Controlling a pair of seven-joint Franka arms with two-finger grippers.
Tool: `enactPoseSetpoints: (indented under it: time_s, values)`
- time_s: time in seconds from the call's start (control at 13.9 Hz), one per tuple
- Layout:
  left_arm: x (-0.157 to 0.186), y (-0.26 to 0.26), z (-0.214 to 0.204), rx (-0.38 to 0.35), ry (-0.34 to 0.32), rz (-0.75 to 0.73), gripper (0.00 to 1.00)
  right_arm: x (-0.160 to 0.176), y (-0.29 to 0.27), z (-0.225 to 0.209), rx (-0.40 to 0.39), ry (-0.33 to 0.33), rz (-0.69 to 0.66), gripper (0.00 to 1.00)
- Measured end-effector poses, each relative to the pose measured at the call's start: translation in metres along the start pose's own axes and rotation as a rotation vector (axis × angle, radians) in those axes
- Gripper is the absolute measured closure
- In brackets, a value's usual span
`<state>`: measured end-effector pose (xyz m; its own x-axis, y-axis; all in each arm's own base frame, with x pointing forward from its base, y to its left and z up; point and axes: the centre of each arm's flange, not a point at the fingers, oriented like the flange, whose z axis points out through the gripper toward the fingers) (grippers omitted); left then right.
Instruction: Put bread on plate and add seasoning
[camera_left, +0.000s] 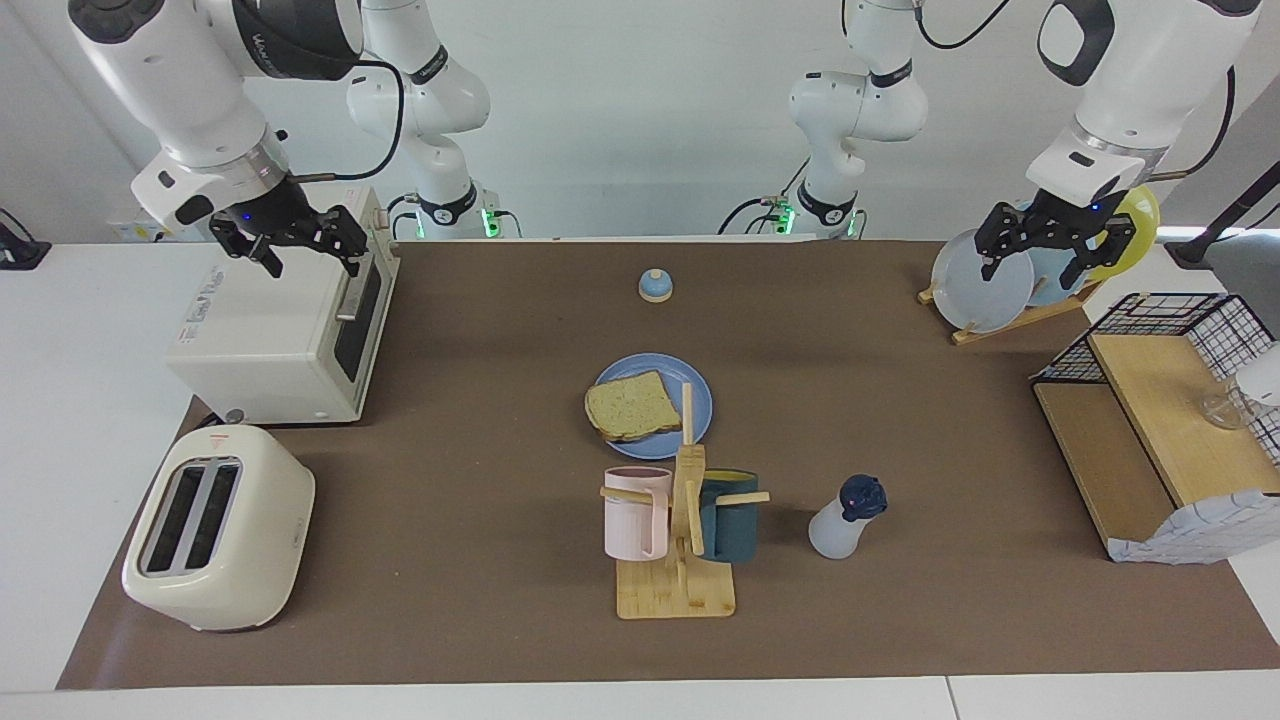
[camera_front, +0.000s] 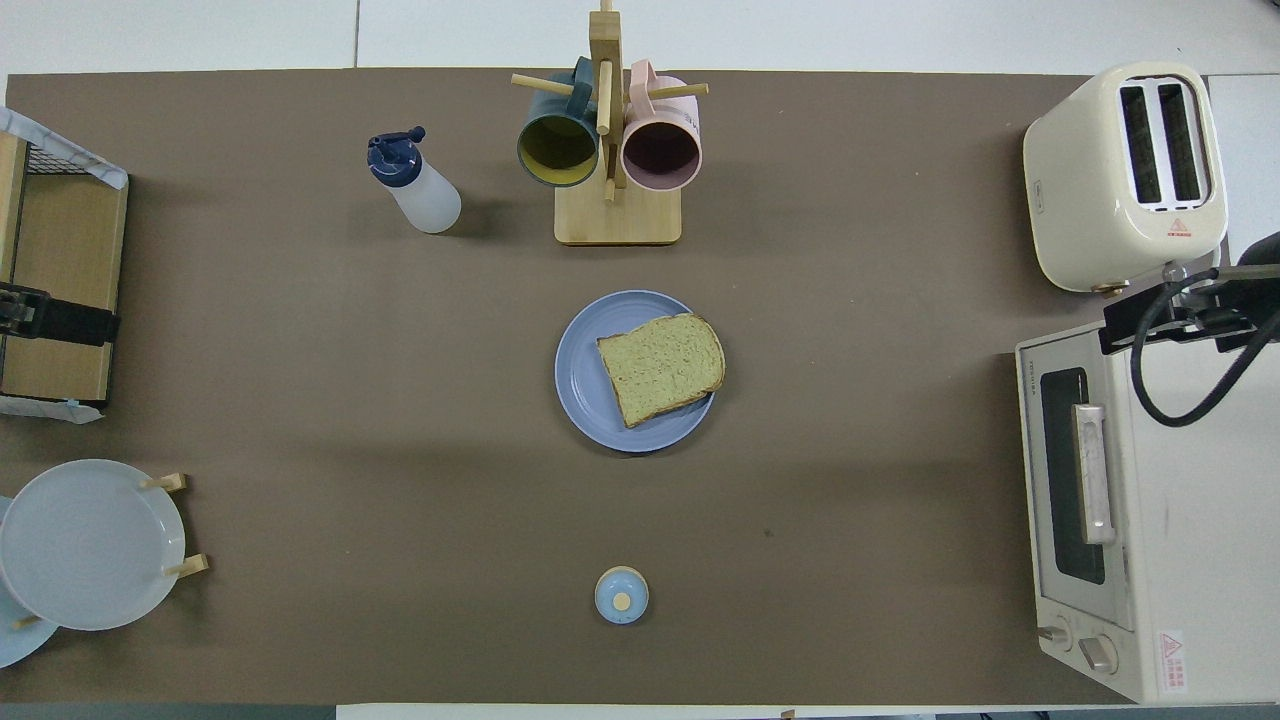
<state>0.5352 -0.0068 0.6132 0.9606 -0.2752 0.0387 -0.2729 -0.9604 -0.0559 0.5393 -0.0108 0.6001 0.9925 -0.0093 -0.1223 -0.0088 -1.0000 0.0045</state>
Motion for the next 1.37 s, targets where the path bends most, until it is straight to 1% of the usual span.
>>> enactPoseSetpoints:
  time_s: [0.22,0.5,0.94,1.22,1.37]
  values:
    - [0.000,0.001,-0.009,-0.013,0.013,-0.019,0.00,0.000,-0.001,0.000,0.000,0.000,-0.002,0.00]
    - [0.012,0.006,-0.020,-0.048,0.015,-0.056,0.00,0.000,-0.001,0.000,0.000,0.000,-0.002,0.00]
    - [0.012,0.008,0.002,-0.059,-0.035,-0.063,0.00,0.000,-0.001,0.000,0.000,0.000,-0.002,0.00]
    - [0.011,0.011,0.001,-0.060,-0.039,-0.061,0.00,0.000,-0.001,0.000,0.000,0.000,-0.002,0.00]
    - [0.010,0.014,0.000,-0.060,-0.044,-0.085,0.00,0.000,-0.001,0.000,0.000,0.000,-0.002,0.00]
